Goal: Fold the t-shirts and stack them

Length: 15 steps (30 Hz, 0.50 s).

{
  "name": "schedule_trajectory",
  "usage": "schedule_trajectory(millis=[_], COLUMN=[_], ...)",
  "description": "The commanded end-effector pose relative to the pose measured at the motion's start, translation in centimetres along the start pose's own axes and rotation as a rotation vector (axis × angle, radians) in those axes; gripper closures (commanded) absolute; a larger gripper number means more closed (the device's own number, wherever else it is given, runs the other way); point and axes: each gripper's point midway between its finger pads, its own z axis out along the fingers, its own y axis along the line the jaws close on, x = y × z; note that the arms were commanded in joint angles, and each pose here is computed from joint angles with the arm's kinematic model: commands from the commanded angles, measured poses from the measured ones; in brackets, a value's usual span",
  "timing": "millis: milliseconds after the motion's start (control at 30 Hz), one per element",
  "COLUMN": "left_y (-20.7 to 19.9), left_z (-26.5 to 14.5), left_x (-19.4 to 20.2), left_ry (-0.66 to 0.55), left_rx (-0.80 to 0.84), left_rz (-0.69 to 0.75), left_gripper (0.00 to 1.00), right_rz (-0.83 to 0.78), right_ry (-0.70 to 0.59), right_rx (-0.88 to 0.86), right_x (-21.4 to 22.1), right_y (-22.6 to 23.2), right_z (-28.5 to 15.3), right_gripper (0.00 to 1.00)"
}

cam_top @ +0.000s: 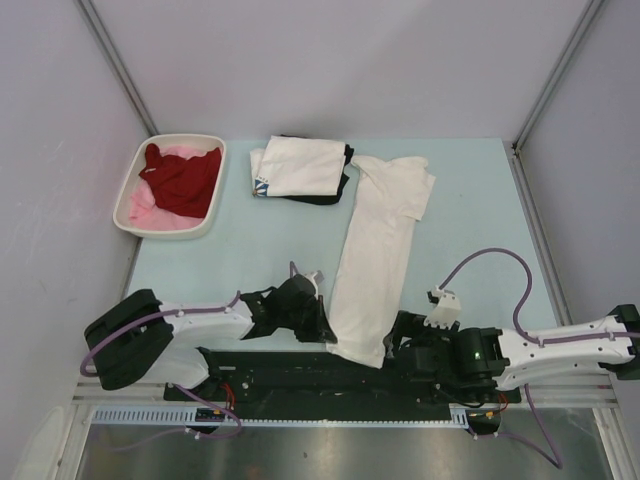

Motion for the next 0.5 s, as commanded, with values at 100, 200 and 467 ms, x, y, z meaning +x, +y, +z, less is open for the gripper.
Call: schedule_trajectory(millis=[100,200,467], left_y=[0.2,0.3,0.7], left_z=[-1.0,-0.9,-0.2], left_x=[-0.3,-0.3,0.1], left_ry=[-0.022,-0.022,0.0], left_rx=[-0.01,-0.01,-0.014], left_rz=[0.03,0.033,0.034], left_gripper=[0.99,0.99,1.0], right_rz=[0.241,0.288,0.331], right_ry=[0.048,0.067,0.15], right_rx=[-0.184,-0.213,-0.214], right_x=[1.9,2.5,5.2], right_y=[3.2,3.7,4.3], right_z=[1.0,1.3,2.4], right_gripper=[0.02,0.04,0.11])
